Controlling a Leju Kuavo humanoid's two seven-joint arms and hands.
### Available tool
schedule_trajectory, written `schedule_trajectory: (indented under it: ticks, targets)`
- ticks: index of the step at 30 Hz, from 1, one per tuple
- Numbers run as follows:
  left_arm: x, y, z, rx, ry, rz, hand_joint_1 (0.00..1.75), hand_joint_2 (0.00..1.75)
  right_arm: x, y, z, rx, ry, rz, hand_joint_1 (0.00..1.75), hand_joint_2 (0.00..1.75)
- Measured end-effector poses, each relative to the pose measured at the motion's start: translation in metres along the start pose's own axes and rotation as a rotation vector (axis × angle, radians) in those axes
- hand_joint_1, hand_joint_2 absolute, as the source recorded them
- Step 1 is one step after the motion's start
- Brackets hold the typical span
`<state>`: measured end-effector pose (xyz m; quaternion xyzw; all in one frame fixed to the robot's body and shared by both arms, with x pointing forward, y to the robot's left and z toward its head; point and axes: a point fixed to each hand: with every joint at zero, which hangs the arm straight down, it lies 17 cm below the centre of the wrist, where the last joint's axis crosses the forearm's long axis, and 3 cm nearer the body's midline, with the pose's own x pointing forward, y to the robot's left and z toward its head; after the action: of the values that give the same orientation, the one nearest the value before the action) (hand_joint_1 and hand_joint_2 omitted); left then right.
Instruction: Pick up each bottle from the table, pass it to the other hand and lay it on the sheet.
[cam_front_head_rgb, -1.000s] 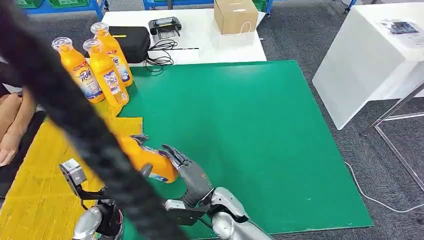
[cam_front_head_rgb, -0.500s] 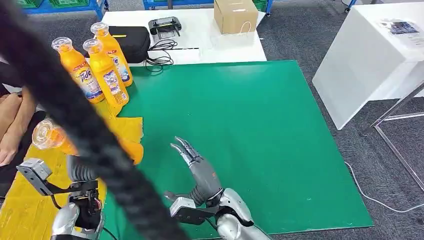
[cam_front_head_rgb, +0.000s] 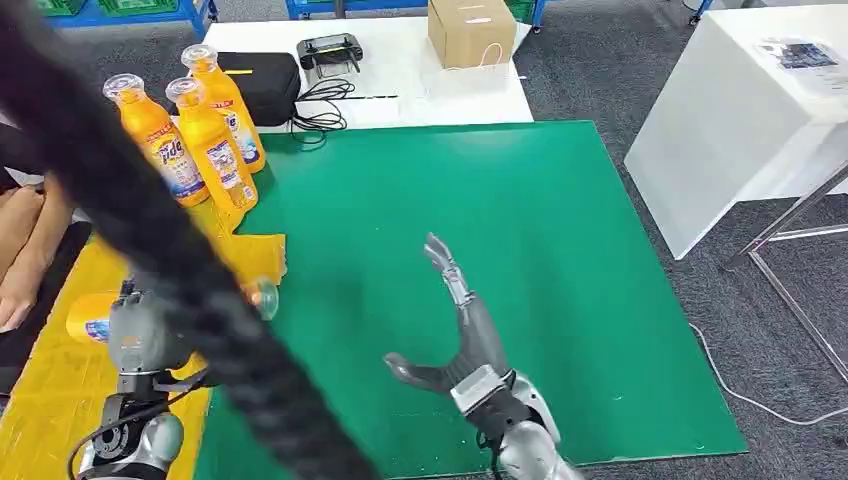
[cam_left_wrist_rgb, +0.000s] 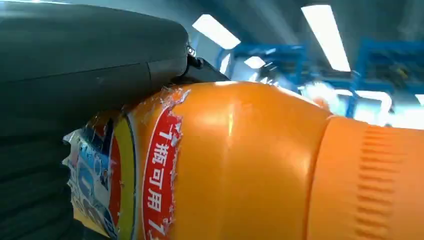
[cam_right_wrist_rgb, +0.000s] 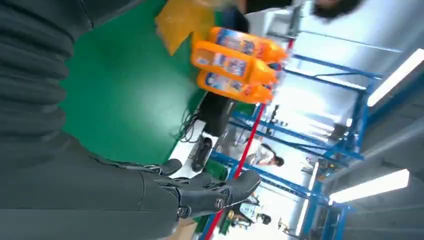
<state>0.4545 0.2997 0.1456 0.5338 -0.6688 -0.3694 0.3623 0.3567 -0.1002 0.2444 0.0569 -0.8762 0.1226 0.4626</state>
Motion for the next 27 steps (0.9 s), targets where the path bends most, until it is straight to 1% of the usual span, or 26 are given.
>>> schedule_trajectory:
  ticks: [3, 9, 13, 15, 16, 17, 20, 23, 27]
  targets:
    - [-0.012, -0.012, 0.008, -0.042, -0.001, -0.039, 1.75, 1.75, 0.005, -0.020, 0.000, -0.031, -0.013, 0.009, 0.00, 1.75]
    - [-0.020, -0.028, 0.017, -0.100, -0.016, -0.090, 1.75, 1.75, 0.012, -0.035, 0.000, -0.056, -0.033, 0.022, 0.00, 1.75]
    - [-0.029, -0.055, 0.022, -0.211, -0.065, -0.257, 1.75, 1.75, 0.014, -0.052, 0.002, -0.095, -0.032, -0.024, 0.00, 1.75]
    - [-0.042, -0.069, 0.031, -0.258, -0.053, -0.284, 1.75, 1.75, 0.013, -0.065, 0.005, -0.117, -0.025, -0.032, 0.00, 1.75]
    - [-0.047, -0.073, 0.035, -0.271, -0.046, -0.287, 0.16, 1.75, 0.011, -0.070, 0.008, -0.126, -0.018, -0.031, 0.00, 1.75]
    - [-0.048, -0.075, 0.037, -0.271, -0.042, -0.285, 0.00, 1.75, 0.009, -0.075, 0.010, -0.136, -0.008, -0.028, 0.00, 1.75]
    - [-0.053, -0.076, 0.041, -0.253, -0.014, -0.248, 0.00, 1.75, 0.000, -0.087, 0.019, -0.151, 0.028, -0.015, 0.00, 1.75]
    - [-0.058, -0.073, 0.042, -0.244, 0.007, -0.206, 0.00, 1.75, -0.008, -0.089, 0.027, -0.143, 0.067, 0.005, 0.00, 1.75]
    - [-0.059, -0.071, 0.045, -0.235, 0.021, -0.170, 0.00, 1.75, -0.015, -0.090, 0.034, -0.138, 0.093, 0.047, 0.00, 1.75]
